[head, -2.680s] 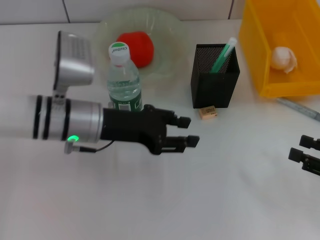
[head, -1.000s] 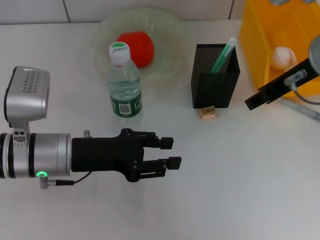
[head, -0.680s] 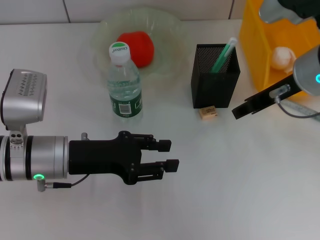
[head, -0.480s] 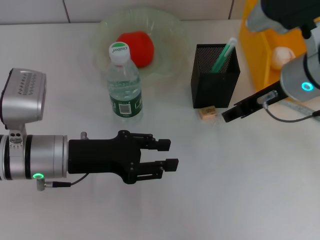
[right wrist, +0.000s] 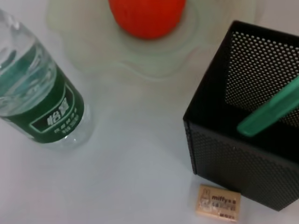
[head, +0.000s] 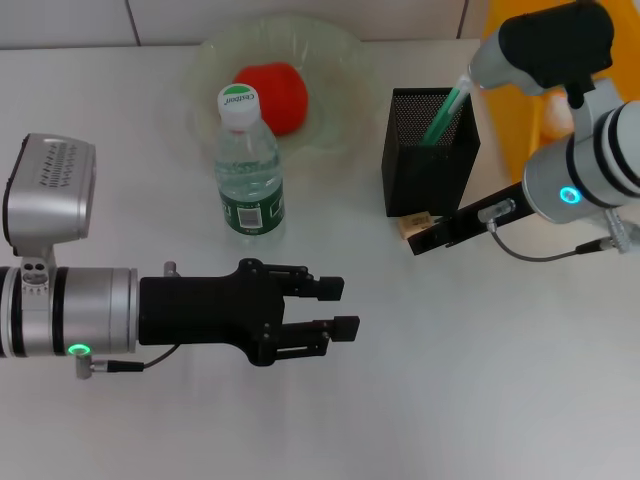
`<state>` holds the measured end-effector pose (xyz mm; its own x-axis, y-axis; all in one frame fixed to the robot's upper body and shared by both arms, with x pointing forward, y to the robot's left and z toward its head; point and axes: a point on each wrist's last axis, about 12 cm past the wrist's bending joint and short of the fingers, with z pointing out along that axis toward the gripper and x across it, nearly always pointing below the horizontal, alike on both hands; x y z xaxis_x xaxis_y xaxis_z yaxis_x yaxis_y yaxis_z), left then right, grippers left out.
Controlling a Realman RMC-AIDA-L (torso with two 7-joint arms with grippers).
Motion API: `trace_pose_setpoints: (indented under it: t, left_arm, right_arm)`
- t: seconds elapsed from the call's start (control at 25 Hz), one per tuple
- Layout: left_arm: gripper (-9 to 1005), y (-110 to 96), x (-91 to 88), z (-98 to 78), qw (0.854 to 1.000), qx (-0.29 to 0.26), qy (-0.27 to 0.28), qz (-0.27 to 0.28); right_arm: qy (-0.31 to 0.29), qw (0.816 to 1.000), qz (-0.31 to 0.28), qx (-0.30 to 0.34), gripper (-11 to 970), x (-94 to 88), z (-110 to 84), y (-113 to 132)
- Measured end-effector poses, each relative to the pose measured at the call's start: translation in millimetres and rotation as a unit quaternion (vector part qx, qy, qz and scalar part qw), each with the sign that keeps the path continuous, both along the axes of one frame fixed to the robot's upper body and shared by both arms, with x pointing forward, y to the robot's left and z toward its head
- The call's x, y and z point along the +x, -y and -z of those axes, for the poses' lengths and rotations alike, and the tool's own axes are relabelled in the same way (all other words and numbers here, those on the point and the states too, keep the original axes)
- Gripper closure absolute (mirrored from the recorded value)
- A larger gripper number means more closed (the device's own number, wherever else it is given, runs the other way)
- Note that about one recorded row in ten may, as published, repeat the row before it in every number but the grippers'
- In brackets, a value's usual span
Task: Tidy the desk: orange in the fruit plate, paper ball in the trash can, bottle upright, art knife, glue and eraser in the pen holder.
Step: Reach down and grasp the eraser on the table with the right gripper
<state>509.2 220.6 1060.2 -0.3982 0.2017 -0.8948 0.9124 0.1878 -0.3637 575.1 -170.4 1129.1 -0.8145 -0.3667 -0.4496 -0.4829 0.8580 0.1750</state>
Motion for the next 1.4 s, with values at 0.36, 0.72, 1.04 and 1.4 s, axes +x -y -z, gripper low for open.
trace_pose_setpoints:
  t: [0.36, 0.72, 1.04, 1.4]
  left_arm:
    - [452, -0.1, 0.3, -0.1, 1.0, -0.001, 0.0, -0.002]
    - [451, -1.0, -0.2, 1.1, 1.0, 0.001, -0.001, -0.005]
    - [450, -1.3, -0.3, 1.2, 1.0, 0.001, -0.001, -0.006]
    - [450, 0.9, 0.4, 0.6, 1.0, 0.002, 0.0, -0.001]
  right_arm:
    - [0.002, 0.999, 0.016, 0.032, 221, 6.0, 13.9, -6.1]
    - [0.005, 0.999, 0.021, 0.037, 222, 11.2, 20.0, -9.6]
    - [0.008, 0.999, 0.029, 0.041, 222, 14.8, 22.8, -10.1]
    - [0.011, 0.998, 0.038, 0.041, 223, 17.3, 26.9, -7.7]
